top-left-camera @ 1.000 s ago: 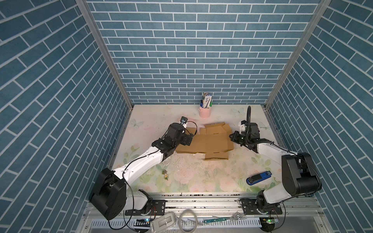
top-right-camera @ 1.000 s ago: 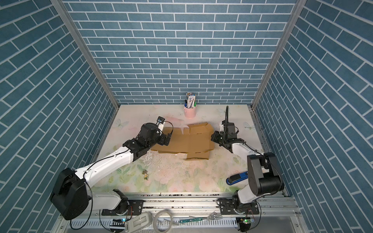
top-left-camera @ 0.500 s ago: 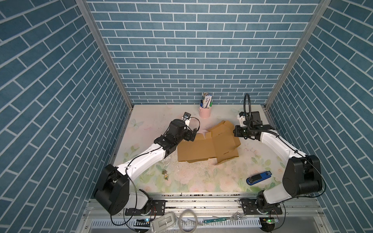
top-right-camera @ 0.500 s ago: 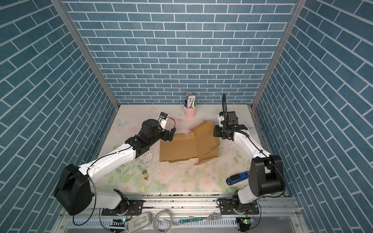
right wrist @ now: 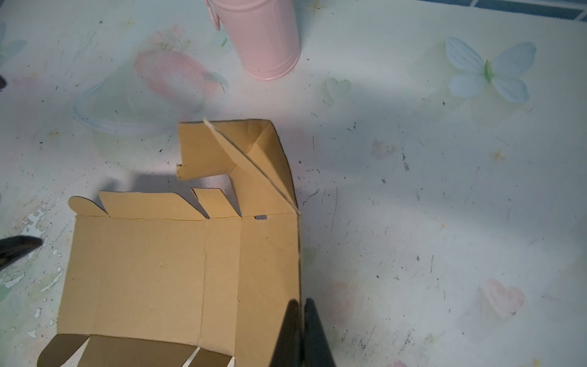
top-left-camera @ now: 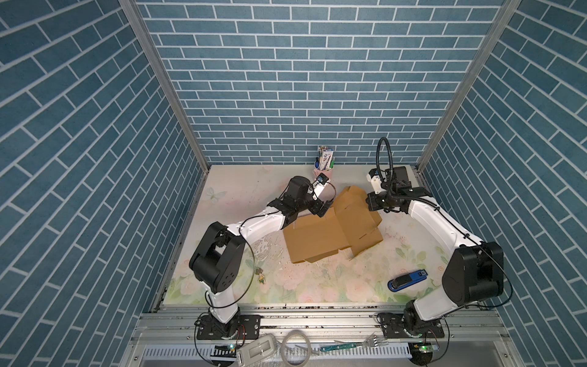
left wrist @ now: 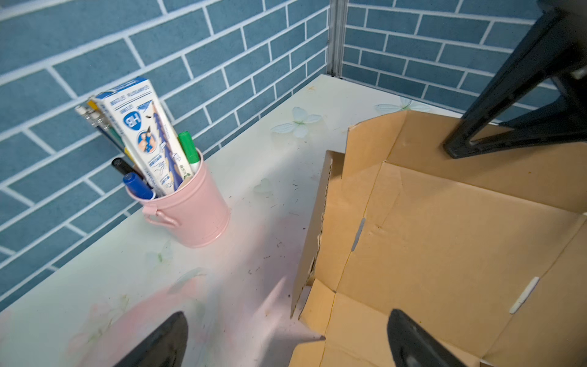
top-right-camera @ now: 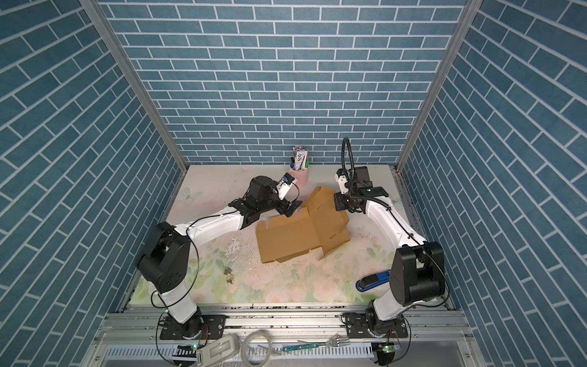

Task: Fold the paper box

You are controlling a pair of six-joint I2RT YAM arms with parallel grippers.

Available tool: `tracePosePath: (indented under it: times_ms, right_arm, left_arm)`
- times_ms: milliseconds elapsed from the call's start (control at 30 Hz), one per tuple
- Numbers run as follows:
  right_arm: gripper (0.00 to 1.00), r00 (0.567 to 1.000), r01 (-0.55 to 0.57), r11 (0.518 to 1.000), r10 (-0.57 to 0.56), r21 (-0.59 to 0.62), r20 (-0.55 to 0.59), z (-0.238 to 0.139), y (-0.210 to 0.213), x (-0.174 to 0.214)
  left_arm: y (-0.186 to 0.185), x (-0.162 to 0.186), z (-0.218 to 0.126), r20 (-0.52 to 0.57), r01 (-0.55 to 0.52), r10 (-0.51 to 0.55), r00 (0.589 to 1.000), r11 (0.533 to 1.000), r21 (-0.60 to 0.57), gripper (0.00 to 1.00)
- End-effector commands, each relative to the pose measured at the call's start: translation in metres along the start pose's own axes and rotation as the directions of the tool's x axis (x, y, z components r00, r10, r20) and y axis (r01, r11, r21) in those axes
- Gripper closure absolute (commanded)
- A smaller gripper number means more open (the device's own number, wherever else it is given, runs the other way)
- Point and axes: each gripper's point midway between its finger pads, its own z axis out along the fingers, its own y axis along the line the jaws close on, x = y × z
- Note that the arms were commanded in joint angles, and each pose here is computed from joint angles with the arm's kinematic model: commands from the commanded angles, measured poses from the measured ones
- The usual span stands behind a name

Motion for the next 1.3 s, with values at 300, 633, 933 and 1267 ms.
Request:
tracePosePath:
  times_ms: [300,633,933,1267]
  right_arm:
    - [1.00,0.989,0.149,0.989,-0.149,0.003,-0.005,0.009,0.008,-0.014]
    - [1.00,0.985,0.170,0.985,-0.170,0.036,0.011,0.007,0.004,-0.020]
    - [1.00,0.984,0.152,0.987,-0.155,0.046,0.083,-0.005,0.006,-0.032]
    - [0.97,0.976,0.146,0.989,-0.148,0.025,0.158,-0.016,0.017,-0.046]
  left_arm:
    - [0.002,0.003,0.060,0.043,-0.106,0.105,0.994,0.993,0.045,0.20]
    - [0.004,0.000,0.078,0.056,-0.090,0.087,0.995,0.994,0.057,0.66]
    - [0.007,-0.005,0.073,0.060,-0.031,0.028,0.998,0.999,0.040,0.76]
    - [0.007,-0.011,0.063,0.100,0.005,-0.007,0.995,1.000,0.013,0.88]
